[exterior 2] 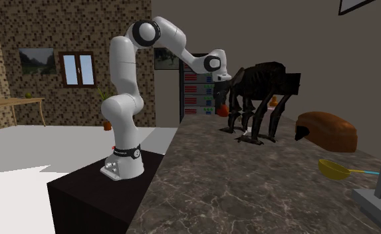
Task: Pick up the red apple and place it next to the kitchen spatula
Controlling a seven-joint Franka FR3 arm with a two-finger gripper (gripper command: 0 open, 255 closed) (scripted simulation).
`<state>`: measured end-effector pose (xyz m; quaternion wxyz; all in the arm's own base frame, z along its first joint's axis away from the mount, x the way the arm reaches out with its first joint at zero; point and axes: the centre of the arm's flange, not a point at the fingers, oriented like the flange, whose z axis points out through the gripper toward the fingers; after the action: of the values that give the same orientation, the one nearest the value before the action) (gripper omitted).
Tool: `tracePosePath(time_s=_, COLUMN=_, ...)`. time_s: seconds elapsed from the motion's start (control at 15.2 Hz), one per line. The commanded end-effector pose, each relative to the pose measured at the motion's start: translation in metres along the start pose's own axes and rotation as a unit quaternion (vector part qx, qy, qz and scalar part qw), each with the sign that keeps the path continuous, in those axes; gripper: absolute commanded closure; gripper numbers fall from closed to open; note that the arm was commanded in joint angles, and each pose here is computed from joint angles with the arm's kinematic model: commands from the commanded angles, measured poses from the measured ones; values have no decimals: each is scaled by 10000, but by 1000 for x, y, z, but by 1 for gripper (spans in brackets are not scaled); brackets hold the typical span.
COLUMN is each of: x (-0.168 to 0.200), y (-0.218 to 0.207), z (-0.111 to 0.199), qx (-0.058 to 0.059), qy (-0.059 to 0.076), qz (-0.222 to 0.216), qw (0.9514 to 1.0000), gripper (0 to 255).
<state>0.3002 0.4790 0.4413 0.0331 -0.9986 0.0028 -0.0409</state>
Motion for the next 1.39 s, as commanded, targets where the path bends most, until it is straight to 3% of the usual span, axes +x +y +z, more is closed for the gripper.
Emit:
tracePosePath(time_s=0.0, x=-2, y=5, z=83, qx=-545, qy=-870, qz=13, qw=9947, gripper=255)
tracePosePath(time_s=0.13, x=-2, y=5, z=89, qx=-545, qy=-870, qz=13, qw=9947, gripper=255)
tracePosePath(time_s=0.2, x=6, y=-11, z=-1, qx=230, qy=171, qz=-13, qw=9996, gripper=0)
tracePosePath(time_s=0.26, x=6, y=-11, z=-1, qx=230, qy=171, qz=-13, qw=9996, gripper=0)
tracePosePath(time_s=0.46, x=-13, y=33, z=-21, qx=1264, qy=-76, qz=153, qw=9918, gripper=0)
tracePosePath(time_s=0.92, x=-14, y=23, z=14, qx=1264, qy=-76, qz=153, qw=9918, gripper=0)
tracePosePath(time_s=1.32, x=-14, y=23, z=17, qx=1264, qy=-76, qz=153, qw=9918, gripper=0)
